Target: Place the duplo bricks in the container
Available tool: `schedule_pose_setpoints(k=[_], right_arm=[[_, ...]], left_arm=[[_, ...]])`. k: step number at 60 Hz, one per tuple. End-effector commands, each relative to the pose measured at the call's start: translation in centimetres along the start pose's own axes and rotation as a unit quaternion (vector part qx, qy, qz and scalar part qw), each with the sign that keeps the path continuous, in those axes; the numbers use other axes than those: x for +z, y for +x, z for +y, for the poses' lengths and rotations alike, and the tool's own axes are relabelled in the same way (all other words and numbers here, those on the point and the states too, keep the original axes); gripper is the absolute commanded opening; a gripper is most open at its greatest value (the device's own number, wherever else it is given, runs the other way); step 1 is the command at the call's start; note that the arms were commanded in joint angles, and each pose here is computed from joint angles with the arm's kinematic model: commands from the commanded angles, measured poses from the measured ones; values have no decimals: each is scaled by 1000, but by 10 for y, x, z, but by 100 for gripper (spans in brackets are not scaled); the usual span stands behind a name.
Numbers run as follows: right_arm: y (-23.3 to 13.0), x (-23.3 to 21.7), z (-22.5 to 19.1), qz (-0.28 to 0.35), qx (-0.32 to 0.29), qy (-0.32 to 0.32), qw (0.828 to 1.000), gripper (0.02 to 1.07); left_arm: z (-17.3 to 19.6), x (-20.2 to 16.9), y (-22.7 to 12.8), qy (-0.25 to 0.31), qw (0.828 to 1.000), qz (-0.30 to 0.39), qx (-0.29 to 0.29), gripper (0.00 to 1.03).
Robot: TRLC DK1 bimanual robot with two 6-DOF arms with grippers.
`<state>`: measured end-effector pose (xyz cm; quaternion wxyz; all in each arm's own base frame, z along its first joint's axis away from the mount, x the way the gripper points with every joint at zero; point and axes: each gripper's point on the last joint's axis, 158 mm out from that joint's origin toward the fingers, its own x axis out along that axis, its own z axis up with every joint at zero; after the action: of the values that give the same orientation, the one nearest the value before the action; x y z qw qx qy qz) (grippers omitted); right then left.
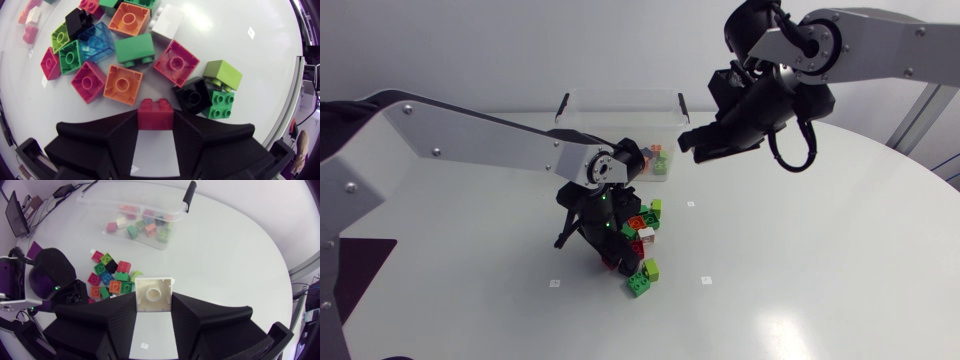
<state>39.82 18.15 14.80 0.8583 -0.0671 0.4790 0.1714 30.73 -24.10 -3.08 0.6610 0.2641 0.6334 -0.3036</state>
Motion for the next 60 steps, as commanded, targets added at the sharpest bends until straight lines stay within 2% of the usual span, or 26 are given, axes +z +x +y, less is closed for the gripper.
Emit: schedule_pose_setpoints(k=[1, 14, 32, 46, 60], right_arm=[[6, 9, -1, 3, 2, -4, 1000, 33], [12, 38, 7, -19, 12, -6, 1000, 33], [40, 80, 11, -44, 21, -5, 999, 33], [58, 106, 13, -63, 24, -3, 998, 33], [69, 127, 9, -80, 21, -1, 997, 33]], left_arm=[[-4, -5, -6, -4, 1000, 10, -7, 32], [4, -7, -42, 1, 1000, -15, -1, 32], [26, -3, -98, -2, 997, -76, 18, 32], [51, 6, -142, -5, 990, -137, 43, 33], [78, 27, -188, -9, 974, -211, 76, 33]])
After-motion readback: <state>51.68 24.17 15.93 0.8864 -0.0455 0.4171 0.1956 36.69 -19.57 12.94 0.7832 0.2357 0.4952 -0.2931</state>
